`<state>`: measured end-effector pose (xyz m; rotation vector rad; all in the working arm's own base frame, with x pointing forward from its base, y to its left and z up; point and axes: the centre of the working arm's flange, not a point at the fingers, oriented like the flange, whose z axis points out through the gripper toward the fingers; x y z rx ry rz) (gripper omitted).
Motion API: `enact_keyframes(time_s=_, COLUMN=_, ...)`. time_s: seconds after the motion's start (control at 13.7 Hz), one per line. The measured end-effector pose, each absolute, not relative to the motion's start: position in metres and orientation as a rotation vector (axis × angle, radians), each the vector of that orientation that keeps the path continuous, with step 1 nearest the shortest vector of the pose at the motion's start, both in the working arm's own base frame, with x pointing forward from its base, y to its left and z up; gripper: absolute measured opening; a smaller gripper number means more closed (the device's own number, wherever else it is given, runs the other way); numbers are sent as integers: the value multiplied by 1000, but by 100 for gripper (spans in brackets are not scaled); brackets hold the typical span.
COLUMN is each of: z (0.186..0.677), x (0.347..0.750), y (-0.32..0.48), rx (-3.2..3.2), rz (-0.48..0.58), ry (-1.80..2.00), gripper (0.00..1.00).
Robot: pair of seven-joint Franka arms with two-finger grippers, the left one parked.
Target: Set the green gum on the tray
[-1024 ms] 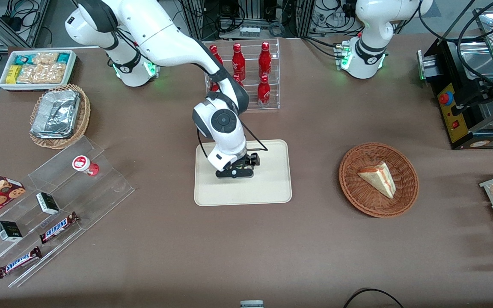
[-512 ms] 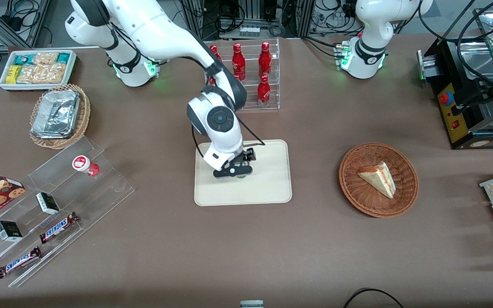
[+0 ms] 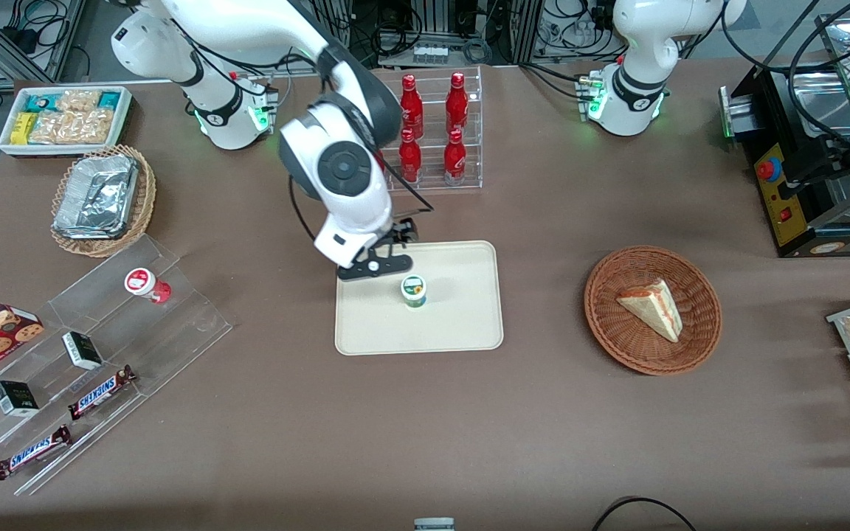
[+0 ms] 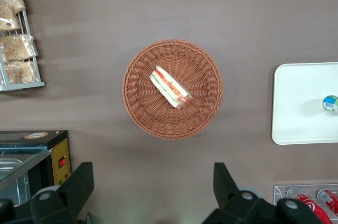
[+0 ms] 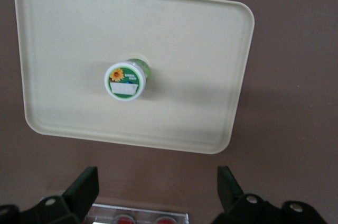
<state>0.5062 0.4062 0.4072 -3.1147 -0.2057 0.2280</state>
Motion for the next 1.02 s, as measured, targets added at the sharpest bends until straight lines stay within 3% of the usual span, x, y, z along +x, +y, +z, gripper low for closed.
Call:
enact_keyframes(time_s=0.22, z=445, x=518, y=360, rx=-3088, rz=280, ry=-306, gripper=100)
enact_keyframes(time_s=0.59, z=489, x=542, y=279, rx=-3020, rz=269, ry=-468, gripper=100)
enact_keyframes(time_s=1.02, z=524, x=564, y=144, rx=-3021, rz=257, ry=-228, gripper=100)
